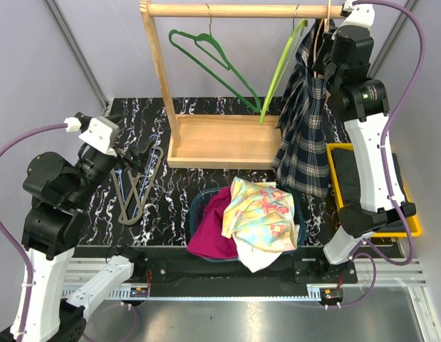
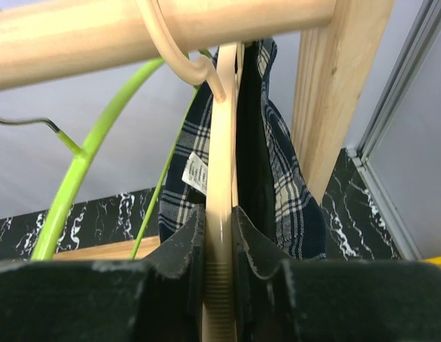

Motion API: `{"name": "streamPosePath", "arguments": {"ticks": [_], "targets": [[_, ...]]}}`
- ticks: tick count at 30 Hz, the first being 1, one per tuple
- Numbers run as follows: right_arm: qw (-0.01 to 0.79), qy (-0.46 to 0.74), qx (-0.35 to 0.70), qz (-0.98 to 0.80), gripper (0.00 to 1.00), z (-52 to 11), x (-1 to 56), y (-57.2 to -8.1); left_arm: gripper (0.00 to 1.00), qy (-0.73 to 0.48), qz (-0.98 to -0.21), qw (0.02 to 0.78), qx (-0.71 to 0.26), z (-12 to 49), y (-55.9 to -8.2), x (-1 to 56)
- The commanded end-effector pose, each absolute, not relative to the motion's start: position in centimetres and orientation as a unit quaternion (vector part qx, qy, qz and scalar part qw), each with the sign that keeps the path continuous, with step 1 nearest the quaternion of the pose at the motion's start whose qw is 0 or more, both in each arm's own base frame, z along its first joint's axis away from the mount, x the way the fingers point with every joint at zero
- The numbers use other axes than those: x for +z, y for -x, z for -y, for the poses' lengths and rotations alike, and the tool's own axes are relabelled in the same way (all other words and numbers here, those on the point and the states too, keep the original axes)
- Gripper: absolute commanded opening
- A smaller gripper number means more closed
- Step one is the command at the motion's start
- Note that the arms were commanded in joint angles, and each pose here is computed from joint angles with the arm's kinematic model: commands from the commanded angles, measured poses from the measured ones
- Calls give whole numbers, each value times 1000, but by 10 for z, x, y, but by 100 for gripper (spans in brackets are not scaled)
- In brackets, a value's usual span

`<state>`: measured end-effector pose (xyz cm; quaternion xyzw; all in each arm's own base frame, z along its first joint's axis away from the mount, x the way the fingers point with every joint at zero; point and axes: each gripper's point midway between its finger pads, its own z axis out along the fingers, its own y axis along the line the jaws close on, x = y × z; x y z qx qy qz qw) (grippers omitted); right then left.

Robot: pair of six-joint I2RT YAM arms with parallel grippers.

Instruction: Remove the skirt from the hanger

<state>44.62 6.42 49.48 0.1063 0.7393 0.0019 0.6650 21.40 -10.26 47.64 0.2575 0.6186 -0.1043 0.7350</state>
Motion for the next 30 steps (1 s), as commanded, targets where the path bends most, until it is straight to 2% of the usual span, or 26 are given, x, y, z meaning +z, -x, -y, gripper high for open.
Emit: {"name": "streamPosePath", "arguments": {"ticks": [1,6,12,15,17,23,30], "targets": [[780,-111,40,-615,0,-53,603,-414,97,-246,-595,759,-101,98,-209,497],[809,-88,64,-577,0,-56,631,-387,97,-243,-595,760,-97,96,-207,495],[838,-57,77,-537,0,-56,636,-352,97,-242,-594,761,-97,95,-205,496],[842,-64,71,-532,0,-56,641,-366,97,-241,-595,760,-101,96,-206,497],[844,-62,72,-528,0,-55,656,-359,97,-238,-592,763,-101,95,-203,500],[844,-62,83,-526,0,-54,645,-346,97,-239,-592,764,-96,91,-198,498],[809,15,168,-564,0,-78,616,-277,97,-271,-576,757,-148,114,-193,511]]}}
